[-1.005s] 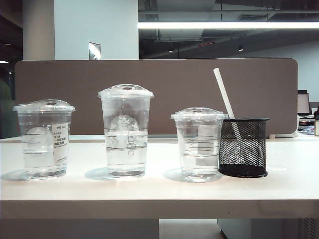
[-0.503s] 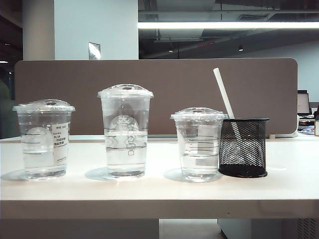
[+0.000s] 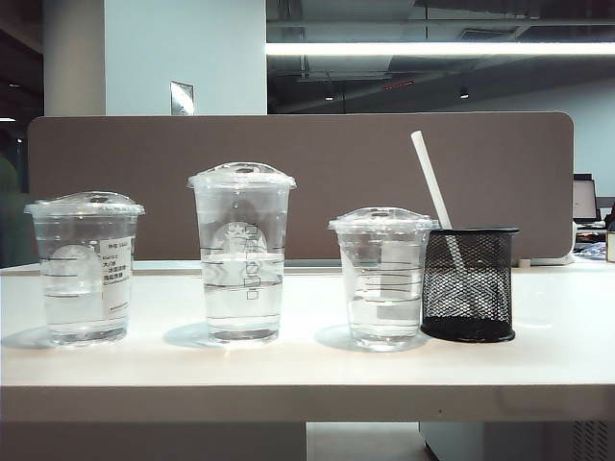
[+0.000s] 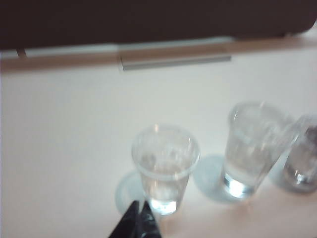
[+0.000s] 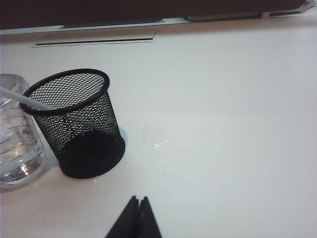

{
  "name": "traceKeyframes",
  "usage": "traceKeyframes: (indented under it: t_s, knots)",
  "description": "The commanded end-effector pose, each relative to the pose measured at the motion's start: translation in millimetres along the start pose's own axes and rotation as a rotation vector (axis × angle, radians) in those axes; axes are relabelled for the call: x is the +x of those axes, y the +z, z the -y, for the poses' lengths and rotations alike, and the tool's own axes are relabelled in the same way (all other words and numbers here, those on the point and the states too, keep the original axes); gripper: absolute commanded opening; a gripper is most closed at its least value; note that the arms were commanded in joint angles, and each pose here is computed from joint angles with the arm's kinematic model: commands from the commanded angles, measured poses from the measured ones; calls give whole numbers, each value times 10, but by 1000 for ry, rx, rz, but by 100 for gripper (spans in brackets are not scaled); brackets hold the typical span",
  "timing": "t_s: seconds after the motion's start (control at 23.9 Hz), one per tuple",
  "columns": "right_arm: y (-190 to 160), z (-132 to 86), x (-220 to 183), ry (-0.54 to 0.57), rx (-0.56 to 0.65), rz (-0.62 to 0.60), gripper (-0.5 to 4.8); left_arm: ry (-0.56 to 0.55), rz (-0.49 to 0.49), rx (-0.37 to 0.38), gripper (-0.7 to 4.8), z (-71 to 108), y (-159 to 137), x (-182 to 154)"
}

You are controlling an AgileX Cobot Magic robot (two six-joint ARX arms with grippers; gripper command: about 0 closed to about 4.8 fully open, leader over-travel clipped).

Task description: Pick up the straw and insert it into the small coffee cup.

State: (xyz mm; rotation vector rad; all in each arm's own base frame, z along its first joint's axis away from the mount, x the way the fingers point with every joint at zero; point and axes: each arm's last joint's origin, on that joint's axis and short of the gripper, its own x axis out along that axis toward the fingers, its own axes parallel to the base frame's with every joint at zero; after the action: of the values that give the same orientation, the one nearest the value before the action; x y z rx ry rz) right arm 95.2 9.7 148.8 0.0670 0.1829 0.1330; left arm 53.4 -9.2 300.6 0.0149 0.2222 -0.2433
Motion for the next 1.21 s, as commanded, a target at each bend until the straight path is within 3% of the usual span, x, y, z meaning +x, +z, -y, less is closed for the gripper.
traceKeyframes:
  t_s: [0.04, 0.29, 0.38, 0.67, 0.92, 1.21]
  knots:
    - [3, -1, 0, 1, -3, 4, 0, -8, 32, -26, -4, 78, 472, -562]
    - [3, -1, 0, 1, -3, 4, 0, -38, 74, -30, -4, 200, 682, -1318]
    - [3, -1, 0, 1, -3, 5, 0, -53, 82, -42, -4, 273, 693, -1769]
    - [3, -1, 0, 1, -3, 4, 0, -87, 241, -44, -4, 358, 761, -2268]
    - [3, -1, 0, 1, -3, 4, 0, -293, 121, -11, -4, 399, 665, -2141]
    - [4, -2, 0, 2, -3, 5, 0, -309, -121, -86, -4, 311, 494, -1515]
